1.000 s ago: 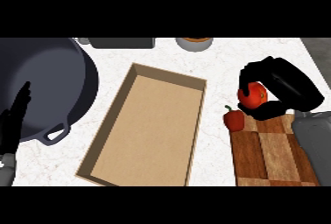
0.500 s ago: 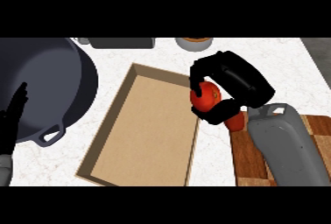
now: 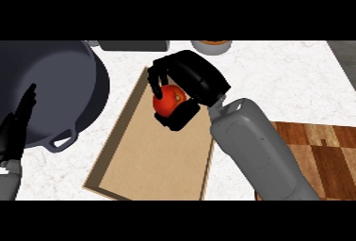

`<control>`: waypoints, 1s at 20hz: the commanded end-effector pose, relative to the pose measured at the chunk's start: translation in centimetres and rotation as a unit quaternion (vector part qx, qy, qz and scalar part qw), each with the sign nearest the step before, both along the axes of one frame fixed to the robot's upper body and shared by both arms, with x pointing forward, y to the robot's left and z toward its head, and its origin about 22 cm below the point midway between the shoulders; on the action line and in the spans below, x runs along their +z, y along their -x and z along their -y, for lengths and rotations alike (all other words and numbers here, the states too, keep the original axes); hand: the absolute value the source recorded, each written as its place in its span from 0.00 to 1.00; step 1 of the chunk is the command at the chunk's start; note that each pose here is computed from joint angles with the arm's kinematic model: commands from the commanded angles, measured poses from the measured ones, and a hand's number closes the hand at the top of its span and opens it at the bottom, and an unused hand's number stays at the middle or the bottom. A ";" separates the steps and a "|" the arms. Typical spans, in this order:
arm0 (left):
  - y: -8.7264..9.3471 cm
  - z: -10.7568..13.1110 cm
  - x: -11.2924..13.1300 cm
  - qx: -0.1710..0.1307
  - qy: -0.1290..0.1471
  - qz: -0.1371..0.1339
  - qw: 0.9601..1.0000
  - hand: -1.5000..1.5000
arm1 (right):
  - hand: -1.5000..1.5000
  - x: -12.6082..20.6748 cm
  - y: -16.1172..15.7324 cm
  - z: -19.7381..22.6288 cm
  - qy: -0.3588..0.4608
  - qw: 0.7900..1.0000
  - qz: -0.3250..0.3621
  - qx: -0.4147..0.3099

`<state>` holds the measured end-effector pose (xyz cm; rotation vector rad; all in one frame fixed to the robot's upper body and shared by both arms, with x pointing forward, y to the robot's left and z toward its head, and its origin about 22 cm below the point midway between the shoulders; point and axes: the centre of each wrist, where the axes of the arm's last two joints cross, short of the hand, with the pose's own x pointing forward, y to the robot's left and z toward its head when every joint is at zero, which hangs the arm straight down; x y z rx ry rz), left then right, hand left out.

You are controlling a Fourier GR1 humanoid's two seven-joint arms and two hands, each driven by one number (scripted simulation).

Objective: Pick the tomato from the cutting board and place it in the cardboard box

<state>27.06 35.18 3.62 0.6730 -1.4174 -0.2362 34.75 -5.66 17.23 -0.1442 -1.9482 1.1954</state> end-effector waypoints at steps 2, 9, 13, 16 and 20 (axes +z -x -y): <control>0.0 0.1 -1.4 -0.005 0.022 -0.031 0.999 0.50 | 1.00 -1.1 -0.7 -4.1 0.011 1.000 -0.022 -0.014; 0.9 -0.1 -1.9 -0.012 0.019 -0.019 1.000 0.50 | 1.00 -4.2 -2.2 -6.3 0.040 0.996 -0.015 -0.074; -0.9 0.0 -0.7 -0.019 0.019 -0.018 0.999 0.50 | 0.00 -5.8 -2.2 -6.5 0.041 0.990 -0.106 -0.081; -1.0 0.7 0.5 -0.021 0.022 -0.020 0.999 0.50 | 0.00 -6.2 -3.1 -6.3 0.041 0.988 -0.124 -0.085; -1.8 1.8 -0.7 -0.027 0.017 -0.017 0.999 0.50 | 0.00 -7.9 -2.4 -6.6 0.003 0.992 -0.113 -0.065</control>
